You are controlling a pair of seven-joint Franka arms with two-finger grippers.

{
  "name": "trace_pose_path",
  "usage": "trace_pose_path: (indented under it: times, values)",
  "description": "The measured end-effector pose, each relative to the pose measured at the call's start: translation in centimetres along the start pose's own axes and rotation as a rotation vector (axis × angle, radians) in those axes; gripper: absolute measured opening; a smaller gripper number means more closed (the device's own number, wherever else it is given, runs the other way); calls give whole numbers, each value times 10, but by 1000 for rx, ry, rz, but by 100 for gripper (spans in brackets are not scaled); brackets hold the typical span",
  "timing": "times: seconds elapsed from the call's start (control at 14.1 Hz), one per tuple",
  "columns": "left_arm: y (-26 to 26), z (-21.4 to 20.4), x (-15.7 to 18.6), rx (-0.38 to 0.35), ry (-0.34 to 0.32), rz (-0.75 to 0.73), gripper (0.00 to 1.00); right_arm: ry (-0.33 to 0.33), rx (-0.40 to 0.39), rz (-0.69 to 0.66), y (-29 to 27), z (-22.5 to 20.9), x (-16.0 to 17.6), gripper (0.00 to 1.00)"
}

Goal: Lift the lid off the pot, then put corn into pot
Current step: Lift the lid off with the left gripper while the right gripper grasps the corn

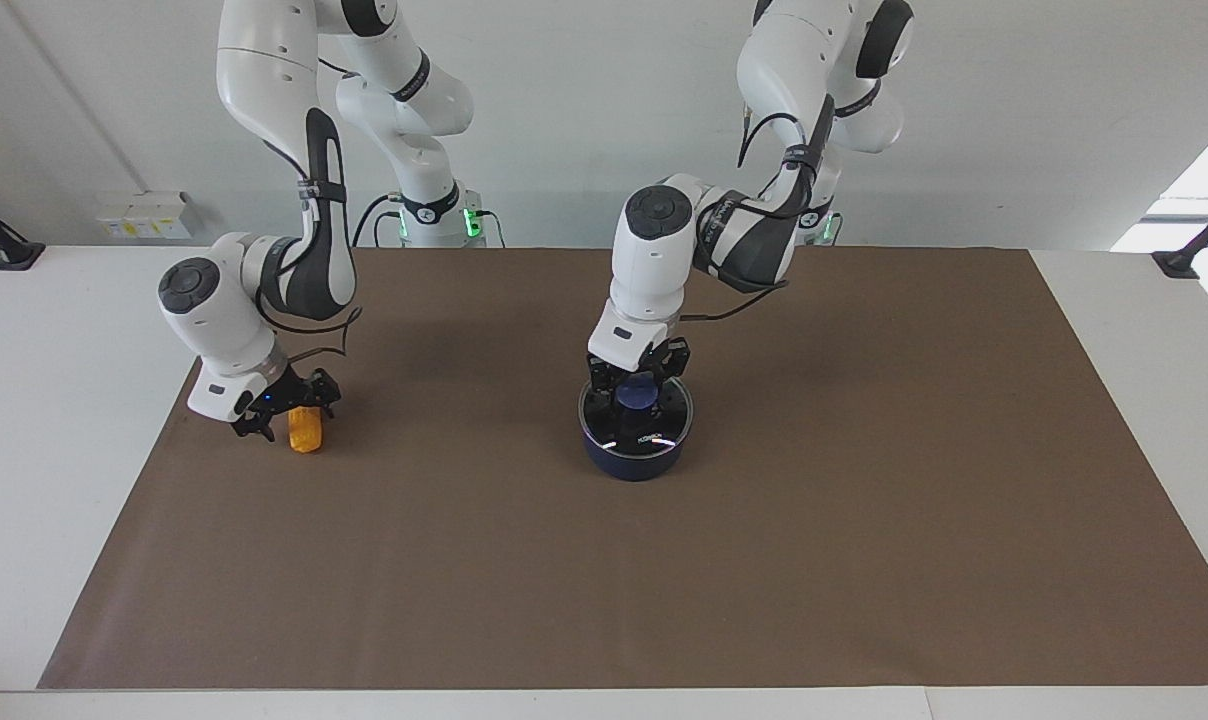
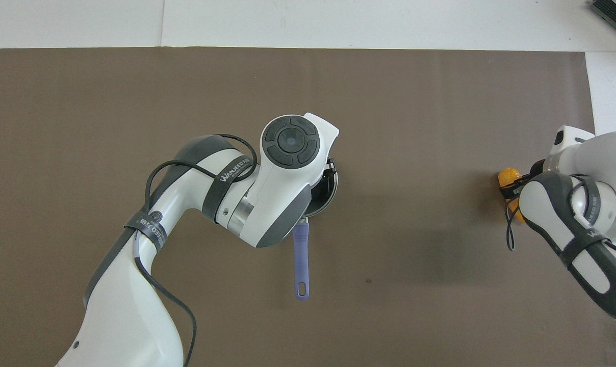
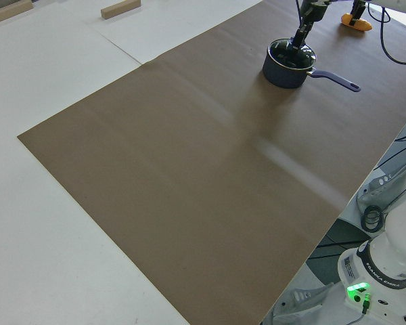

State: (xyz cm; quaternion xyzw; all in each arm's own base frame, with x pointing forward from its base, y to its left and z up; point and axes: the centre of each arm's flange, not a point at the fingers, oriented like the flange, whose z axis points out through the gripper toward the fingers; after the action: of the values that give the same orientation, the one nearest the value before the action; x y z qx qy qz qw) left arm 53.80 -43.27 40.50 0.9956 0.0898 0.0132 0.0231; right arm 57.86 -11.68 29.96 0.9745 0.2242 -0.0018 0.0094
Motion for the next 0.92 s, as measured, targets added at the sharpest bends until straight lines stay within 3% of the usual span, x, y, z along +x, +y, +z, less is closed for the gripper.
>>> trace_pose_path:
  times: [0.07, 0.14, 0.28, 0.5, 0.64, 0.92]
  values:
    - [0, 0, 0, 0, 0, 0, 67, 0, 0, 0, 0, 0, 0, 45]
    - [0, 0, 0, 0, 0, -1, 67, 1, -1, 1, 1, 0, 0, 39]
    - [0, -2, 1, -3, 3, -3, 66, 2, -3, 6, 1, -1, 0, 39]
    - [-1, -15, 8, -12, 18, -12, 56, 20, -16, 22, 7, -7, 4, 39]
    - [-5, -27, 10, -11, 21, -21, 44, 40, -30, 30, 12, -17, 8, 39]
    - [-23, -56, 23, -25, 45, -50, 44, 101, -67, 98, 23, -48, 24, 39]
